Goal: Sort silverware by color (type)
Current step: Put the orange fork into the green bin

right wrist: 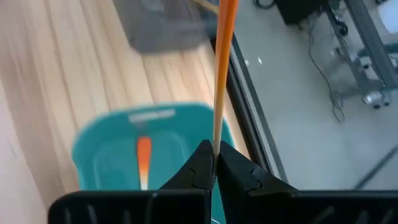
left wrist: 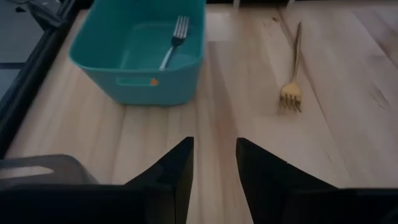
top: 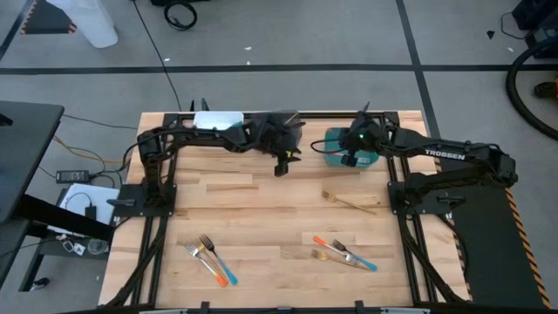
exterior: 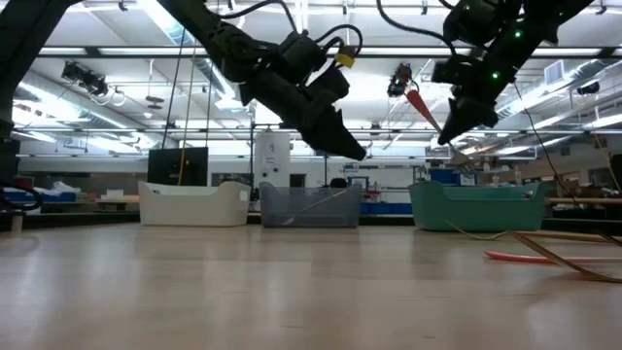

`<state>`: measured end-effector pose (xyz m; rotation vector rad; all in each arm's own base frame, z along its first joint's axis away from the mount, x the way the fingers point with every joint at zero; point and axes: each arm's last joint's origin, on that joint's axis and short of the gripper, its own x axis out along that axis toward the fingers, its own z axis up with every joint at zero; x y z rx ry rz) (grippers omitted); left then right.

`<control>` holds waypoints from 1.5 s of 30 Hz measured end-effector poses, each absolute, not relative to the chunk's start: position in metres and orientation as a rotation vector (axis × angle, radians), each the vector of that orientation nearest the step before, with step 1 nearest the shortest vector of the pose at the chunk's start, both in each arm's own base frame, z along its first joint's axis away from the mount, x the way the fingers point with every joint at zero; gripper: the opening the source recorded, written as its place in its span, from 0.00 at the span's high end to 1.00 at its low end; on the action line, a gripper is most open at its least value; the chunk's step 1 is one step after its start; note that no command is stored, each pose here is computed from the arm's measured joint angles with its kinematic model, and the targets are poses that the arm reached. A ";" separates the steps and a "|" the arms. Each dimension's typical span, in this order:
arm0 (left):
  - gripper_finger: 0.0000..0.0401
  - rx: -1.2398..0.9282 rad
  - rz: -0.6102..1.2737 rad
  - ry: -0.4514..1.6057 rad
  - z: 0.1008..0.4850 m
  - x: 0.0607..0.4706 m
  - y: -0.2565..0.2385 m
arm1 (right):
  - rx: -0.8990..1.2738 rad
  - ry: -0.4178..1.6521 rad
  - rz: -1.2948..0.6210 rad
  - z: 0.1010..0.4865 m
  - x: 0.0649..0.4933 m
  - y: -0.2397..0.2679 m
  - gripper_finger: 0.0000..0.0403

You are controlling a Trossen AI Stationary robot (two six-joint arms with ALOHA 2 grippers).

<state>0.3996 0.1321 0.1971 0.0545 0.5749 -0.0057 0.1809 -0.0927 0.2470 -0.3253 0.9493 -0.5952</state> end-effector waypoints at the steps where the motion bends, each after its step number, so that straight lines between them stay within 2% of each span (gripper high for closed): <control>1: 0.68 0.052 -0.009 0.568 0.195 0.399 0.131 | -0.331 0.971 -0.598 0.246 0.180 -0.093 0.95; 10: 0.68 0.041 -0.023 0.491 0.181 0.395 0.122 | -0.311 1.222 -0.526 0.233 0.183 -0.095 0.95; 23: 0.68 0.017 -0.025 0.485 0.160 0.384 0.114 | -0.597 1.540 -0.349 0.208 0.189 -0.102 0.95; 38: 0.68 -0.011 -0.034 0.490 0.160 0.386 0.108 | -0.565 1.683 -0.214 0.170 0.205 -0.110 0.95; 45: 0.68 -0.016 -0.036 0.505 0.159 0.385 0.107 | -0.538 1.709 -0.202 0.156 0.210 -0.113 0.89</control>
